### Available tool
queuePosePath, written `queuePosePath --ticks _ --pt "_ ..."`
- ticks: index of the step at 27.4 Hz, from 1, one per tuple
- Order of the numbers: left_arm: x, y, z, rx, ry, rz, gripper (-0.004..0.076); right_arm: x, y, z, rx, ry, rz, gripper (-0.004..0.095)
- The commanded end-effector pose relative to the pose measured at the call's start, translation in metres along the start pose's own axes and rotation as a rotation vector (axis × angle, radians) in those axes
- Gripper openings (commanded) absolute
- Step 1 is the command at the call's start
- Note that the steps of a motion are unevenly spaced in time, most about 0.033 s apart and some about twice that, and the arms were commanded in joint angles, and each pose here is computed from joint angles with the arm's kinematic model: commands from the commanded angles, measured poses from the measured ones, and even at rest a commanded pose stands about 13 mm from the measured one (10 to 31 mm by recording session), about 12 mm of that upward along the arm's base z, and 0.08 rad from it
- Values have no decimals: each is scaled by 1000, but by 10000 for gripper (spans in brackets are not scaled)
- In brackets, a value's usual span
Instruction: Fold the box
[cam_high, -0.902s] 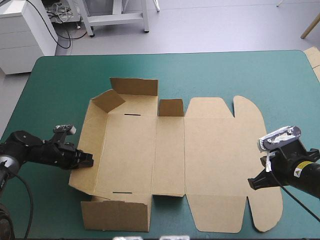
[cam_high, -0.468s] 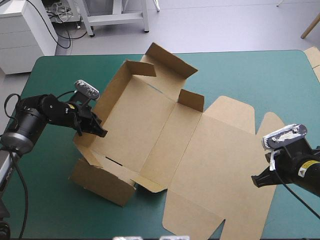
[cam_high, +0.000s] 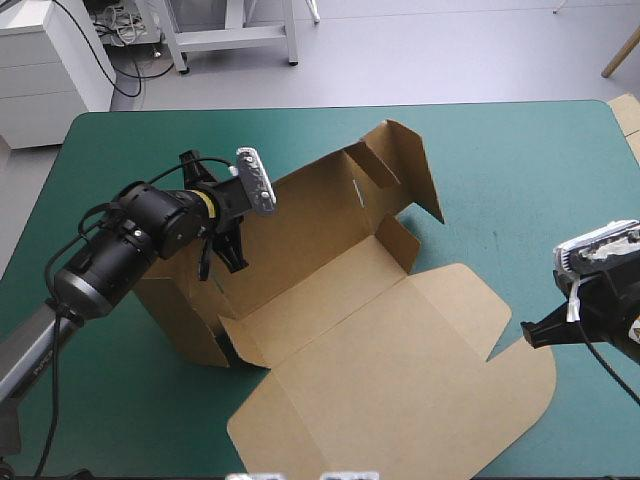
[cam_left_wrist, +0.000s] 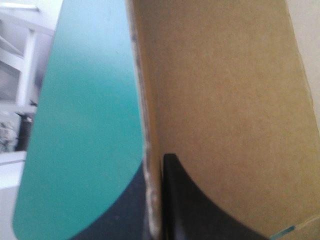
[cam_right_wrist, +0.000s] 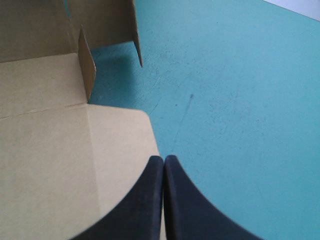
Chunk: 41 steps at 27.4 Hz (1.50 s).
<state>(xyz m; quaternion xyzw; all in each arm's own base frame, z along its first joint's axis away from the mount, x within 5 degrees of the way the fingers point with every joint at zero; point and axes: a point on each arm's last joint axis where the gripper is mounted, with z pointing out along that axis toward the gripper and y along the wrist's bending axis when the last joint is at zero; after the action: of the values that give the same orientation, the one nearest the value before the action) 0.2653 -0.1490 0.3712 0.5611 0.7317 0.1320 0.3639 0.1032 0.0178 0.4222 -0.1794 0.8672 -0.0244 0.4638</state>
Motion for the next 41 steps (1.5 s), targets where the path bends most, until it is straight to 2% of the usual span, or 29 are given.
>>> queuePosePath --ticks 1,10,19,27,31,38,40,41 --pt "-23 8 -19 -172 -109 147 -8 -14 -5 -13 40 -107 12 -21" --pt "-10 -19 15 -171 -70 323 -8 -13 -5 -13 37 -95 20 -21" --pt "1 -43 13 -301 -259 449 -8 -13 -5 -13 37 -96 21 -21" --pt "10 -51 2 -350 -299 523 -8 -13 -5 -13 38 -101 21 -21" --pt "12 -59 0 -382 -336 643 -8 -14 -5 -13 40 -114 28 -21" --pt "20 -58 2 -342 -287 466 -8 -18 -6 -13 45 -159 67 -12" --pt "19 -58 2 -351 -295 492 -8 -21 -7 -16 48 -177 65 23" --pt "19 -59 2 -358 -302 526 -8 -25 -8 -22 51 -201 77 88"
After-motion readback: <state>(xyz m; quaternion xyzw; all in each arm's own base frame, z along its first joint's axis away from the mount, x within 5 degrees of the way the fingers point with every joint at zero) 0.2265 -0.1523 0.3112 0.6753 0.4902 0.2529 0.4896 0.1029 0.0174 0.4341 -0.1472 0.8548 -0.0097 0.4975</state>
